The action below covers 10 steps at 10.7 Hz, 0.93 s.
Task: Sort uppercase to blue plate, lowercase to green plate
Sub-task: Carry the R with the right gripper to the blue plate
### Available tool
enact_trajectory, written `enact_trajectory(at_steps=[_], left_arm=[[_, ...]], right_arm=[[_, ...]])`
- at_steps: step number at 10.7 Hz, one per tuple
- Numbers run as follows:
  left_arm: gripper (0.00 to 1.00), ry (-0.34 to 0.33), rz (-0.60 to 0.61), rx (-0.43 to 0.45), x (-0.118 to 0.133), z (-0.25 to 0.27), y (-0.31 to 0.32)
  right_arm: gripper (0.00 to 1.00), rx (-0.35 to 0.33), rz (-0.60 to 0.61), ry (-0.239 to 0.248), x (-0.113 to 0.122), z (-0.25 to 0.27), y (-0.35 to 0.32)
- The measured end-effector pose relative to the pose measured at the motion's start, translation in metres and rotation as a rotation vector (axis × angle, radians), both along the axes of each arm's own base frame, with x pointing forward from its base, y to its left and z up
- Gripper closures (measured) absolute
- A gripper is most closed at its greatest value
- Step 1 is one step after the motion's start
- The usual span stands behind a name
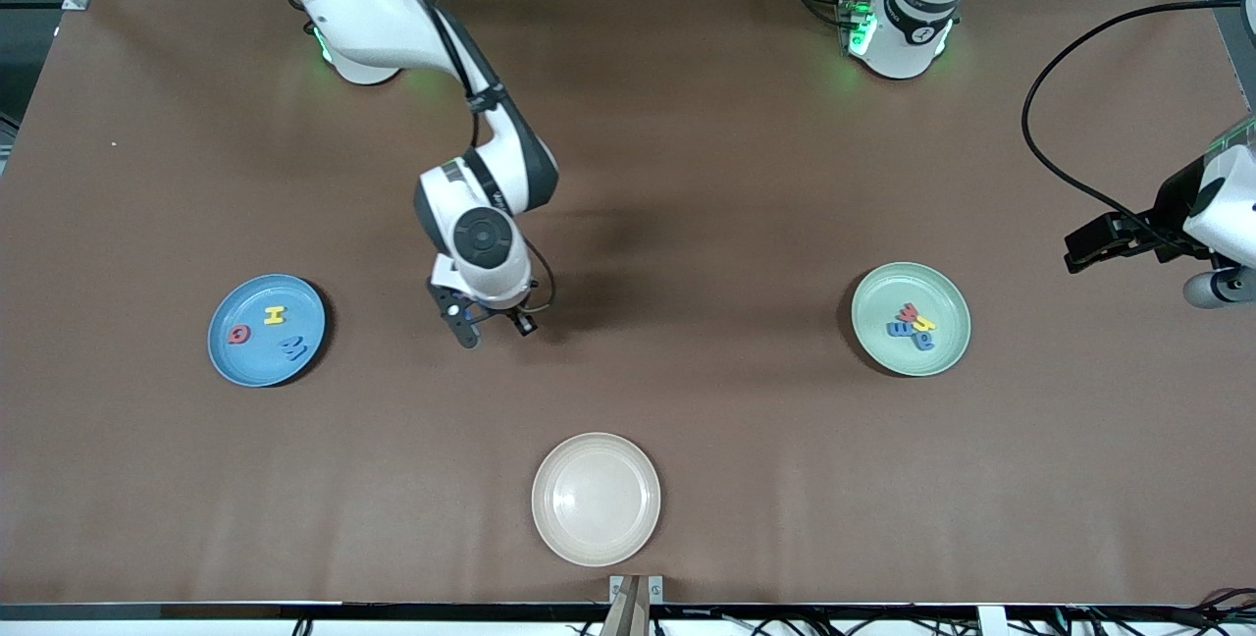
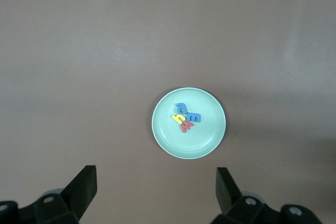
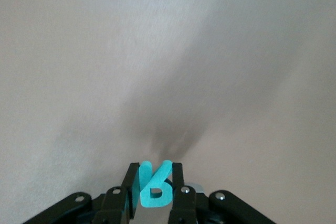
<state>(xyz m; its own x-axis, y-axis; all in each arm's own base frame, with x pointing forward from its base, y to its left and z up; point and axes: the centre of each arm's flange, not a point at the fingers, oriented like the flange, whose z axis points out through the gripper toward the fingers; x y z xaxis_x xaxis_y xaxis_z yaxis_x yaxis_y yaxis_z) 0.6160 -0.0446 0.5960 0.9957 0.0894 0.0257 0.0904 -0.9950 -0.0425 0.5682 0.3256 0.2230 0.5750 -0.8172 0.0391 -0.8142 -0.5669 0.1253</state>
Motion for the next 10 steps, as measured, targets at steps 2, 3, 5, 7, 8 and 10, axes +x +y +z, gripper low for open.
enact_trajectory(at_steps=[2, 3, 5, 7, 8, 10], left_arm=[[0.0, 0.0, -0.009, -0.002, 0.0, 0.0, -0.006], [0.0, 0.0, -0.013, -0.003, -0.001, 0.0, -0.008], [0.0, 0.0, -0.016, -0.004, -0.001, 0.0, -0.01], [0.0, 0.0, -0.019, -0.004, -0.001, 0.0, -0.012], [0.0, 0.0, -0.018, -0.004, -0.001, 0.0, -0.011], [0.0, -0.001, -0.01, -0.004, -0.001, 0.001, -0.006]], right_arm=[[0.71, -0.007, 0.065, 0.054, -0.001, 0.001, -0.032], [0.71, -0.011, 0.102, 0.078, -0.002, -0.005, -0.051], [0.71, -0.014, 0.205, 0.119, 0.004, -0.006, -0.101], [0.71, 0.022, 0.291, 0.176, 0.015, 0.017, -0.162], [0.71, 0.046, 0.324, 0.195, 0.019, 0.027, -0.191], [0.71, 0.091, 0.383, 0.215, 0.025, 0.038, -0.252]])
